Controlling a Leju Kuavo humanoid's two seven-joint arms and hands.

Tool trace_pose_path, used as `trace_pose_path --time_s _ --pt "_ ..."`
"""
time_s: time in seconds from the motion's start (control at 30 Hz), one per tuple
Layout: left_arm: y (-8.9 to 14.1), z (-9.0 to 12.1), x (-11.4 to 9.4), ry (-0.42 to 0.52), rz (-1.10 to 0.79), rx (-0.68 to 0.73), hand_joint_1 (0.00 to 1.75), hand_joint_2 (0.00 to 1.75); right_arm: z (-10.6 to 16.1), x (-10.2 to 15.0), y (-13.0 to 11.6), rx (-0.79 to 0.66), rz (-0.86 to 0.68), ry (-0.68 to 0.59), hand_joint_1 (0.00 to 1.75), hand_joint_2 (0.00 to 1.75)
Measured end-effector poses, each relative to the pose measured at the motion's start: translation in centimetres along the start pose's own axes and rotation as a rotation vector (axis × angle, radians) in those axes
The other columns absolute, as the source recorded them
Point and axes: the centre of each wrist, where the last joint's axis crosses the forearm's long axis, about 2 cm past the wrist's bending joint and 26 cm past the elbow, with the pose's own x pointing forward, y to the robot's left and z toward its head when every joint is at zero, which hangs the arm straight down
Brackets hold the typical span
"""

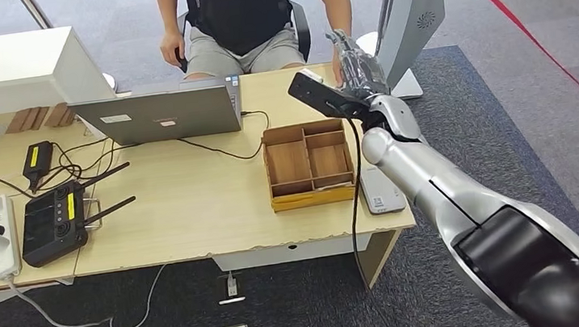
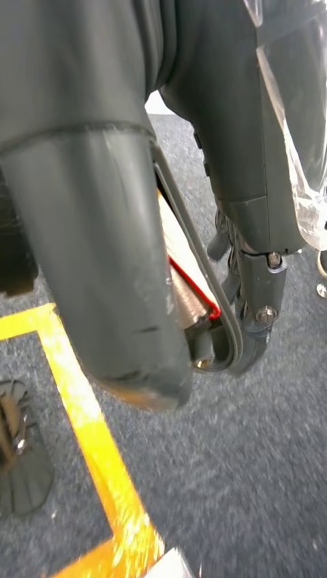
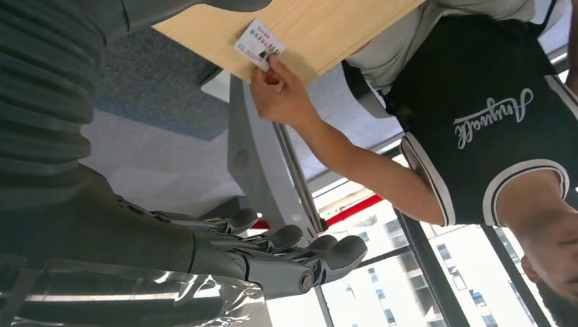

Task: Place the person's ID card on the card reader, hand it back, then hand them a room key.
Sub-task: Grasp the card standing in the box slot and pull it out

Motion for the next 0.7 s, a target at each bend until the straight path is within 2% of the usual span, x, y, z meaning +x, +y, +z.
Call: trace_pose_path --time_s 0.2,0.33,0.7 --pt "-0.2 0.0 -0.3 0.009 0.013 0.010 0.00 0.00 3.0 0.4 2.6 0.098 -0.185 0.008 0.00 1.75" --pt "-0.4 0.1 -0.7 0.021 0.023 0.009 0.00 0.00 5.4 0.0 3.6 0.143 -0.247 -0.012 0.00 1.75" --pt "-0.5 0.1 -0.9 0.018 0.027 0.017 0.00 0.00 10.5 -2.4 4.4 0.166 -0.148 -0.047 0.00 1.75"
